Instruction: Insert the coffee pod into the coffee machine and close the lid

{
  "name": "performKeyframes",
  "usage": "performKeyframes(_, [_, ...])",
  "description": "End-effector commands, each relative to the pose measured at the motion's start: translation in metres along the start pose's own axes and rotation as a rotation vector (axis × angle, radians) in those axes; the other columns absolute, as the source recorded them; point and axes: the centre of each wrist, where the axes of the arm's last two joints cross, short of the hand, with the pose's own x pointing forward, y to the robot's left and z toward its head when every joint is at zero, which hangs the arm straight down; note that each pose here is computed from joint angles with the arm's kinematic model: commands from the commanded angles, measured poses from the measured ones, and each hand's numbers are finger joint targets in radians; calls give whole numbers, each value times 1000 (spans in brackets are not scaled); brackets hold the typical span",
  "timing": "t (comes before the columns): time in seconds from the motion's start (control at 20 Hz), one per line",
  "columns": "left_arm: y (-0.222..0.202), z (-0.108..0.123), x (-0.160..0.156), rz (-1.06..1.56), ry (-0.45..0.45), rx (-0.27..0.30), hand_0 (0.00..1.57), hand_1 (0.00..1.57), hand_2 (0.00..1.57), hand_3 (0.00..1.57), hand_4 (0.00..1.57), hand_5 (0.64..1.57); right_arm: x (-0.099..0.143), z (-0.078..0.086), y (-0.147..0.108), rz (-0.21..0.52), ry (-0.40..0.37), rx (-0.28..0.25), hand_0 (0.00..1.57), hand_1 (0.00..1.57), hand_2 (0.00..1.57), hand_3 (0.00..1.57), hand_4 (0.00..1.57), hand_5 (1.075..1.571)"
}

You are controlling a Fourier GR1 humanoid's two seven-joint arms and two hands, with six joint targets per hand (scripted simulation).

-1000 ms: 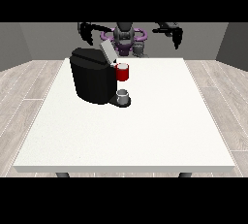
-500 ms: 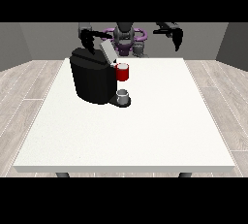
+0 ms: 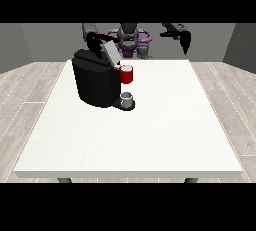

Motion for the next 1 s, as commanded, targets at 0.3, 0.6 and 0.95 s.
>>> performKeyframes(0.3, [3, 2, -9, -26, 19, 34, 0, 0, 0, 0, 0, 1571, 25, -23, 33, 13, -10, 71, 0, 0, 0, 0, 0, 1571])
performKeyframes(0.6, [12, -5, 6, -31, -28, 24, 0, 0, 0, 0, 0, 1571, 13, -25, 21, 41, -51, 71, 0, 0, 0, 0, 0, 1571])
performKeyframes(0.95, [8, 1, -7, -26, 4, 43, 0, 0, 0, 0, 158, 1571, 35, -38, 51, 100, -64, 123, 0, 0, 0, 0, 0, 1571])
